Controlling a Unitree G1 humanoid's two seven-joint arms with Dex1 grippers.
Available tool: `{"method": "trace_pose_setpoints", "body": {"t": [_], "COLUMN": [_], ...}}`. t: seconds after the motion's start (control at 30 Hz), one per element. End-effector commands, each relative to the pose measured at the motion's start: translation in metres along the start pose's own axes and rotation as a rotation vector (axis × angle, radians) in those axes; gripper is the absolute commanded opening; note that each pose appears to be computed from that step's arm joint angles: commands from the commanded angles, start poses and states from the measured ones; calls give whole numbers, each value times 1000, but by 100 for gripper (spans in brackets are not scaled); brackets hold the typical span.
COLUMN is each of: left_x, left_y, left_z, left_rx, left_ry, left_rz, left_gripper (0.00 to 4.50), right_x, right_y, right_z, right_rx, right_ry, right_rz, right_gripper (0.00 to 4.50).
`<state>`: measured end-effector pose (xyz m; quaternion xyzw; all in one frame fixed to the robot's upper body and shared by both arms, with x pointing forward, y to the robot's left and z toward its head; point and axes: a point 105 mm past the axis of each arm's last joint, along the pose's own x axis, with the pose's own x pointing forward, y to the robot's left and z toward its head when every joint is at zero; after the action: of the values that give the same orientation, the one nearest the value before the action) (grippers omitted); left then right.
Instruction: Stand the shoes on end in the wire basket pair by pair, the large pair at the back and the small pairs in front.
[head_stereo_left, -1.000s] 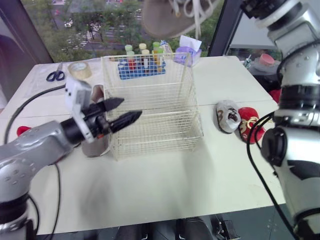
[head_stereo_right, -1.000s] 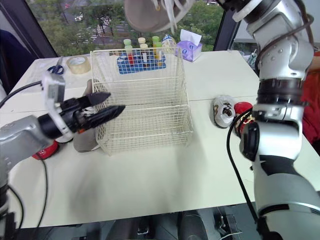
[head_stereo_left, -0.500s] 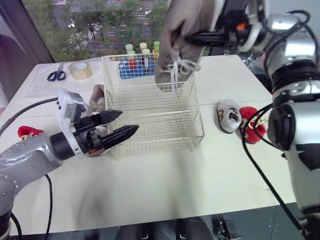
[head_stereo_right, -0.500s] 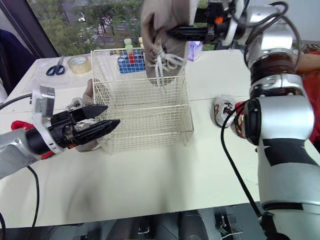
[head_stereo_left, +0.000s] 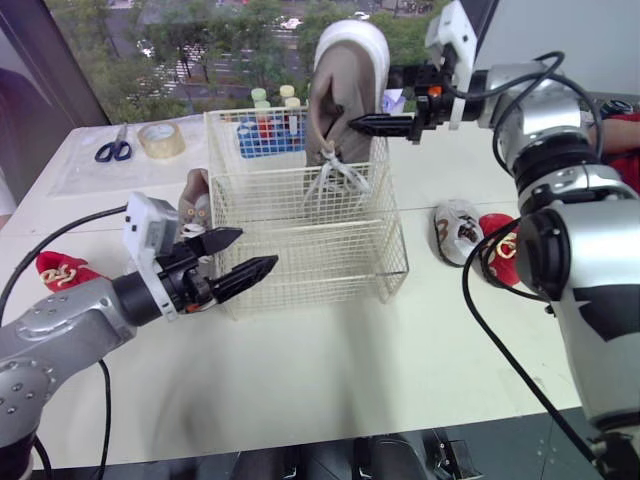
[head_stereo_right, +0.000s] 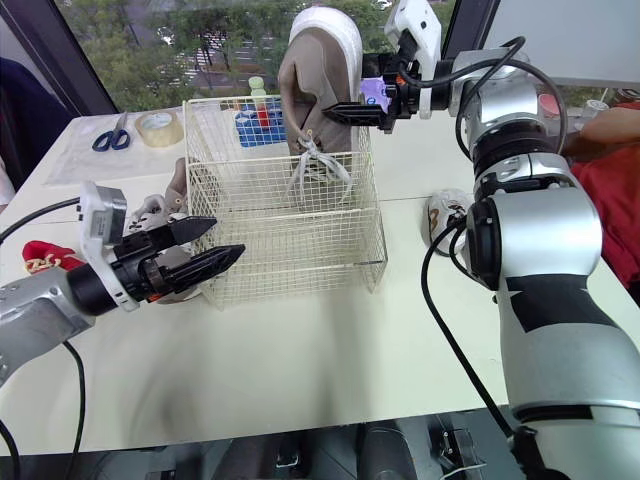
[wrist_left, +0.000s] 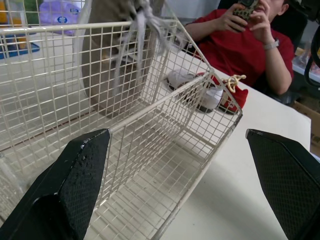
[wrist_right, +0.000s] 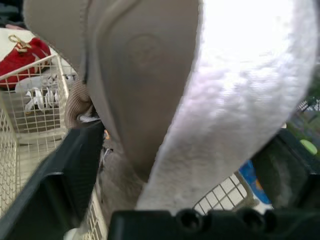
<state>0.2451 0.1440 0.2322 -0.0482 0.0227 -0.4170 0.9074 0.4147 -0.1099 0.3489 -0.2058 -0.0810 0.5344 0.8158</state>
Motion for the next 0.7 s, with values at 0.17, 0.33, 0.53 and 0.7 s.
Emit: {"method": "trace_pose_setpoints", "body": {"t": [0.17, 0.33, 0.53, 0.7], "left_x": [-5, -18, -14, -25], "left_y": [15, 47, 68, 115], "left_z": [20, 55, 64, 80], "left_rx": [20, -37, -27, -14], "left_ry": [-77, -222, -225, -243], "left_rz": [36, 108, 137, 450], "left_gripper": [450, 450, 450, 450], "right_x": [-51, -76, -72, -109], "right_y": [-18, -21, -18, -22], "right_z": [42, 40, 47, 54], "right_rx": [-89, -56, -99, -94], "right_ry": [-88, -132, -139, -166], "right_rz": [-77, -105, -87, -141], "right_gripper": [446, 446, 446, 446]}}
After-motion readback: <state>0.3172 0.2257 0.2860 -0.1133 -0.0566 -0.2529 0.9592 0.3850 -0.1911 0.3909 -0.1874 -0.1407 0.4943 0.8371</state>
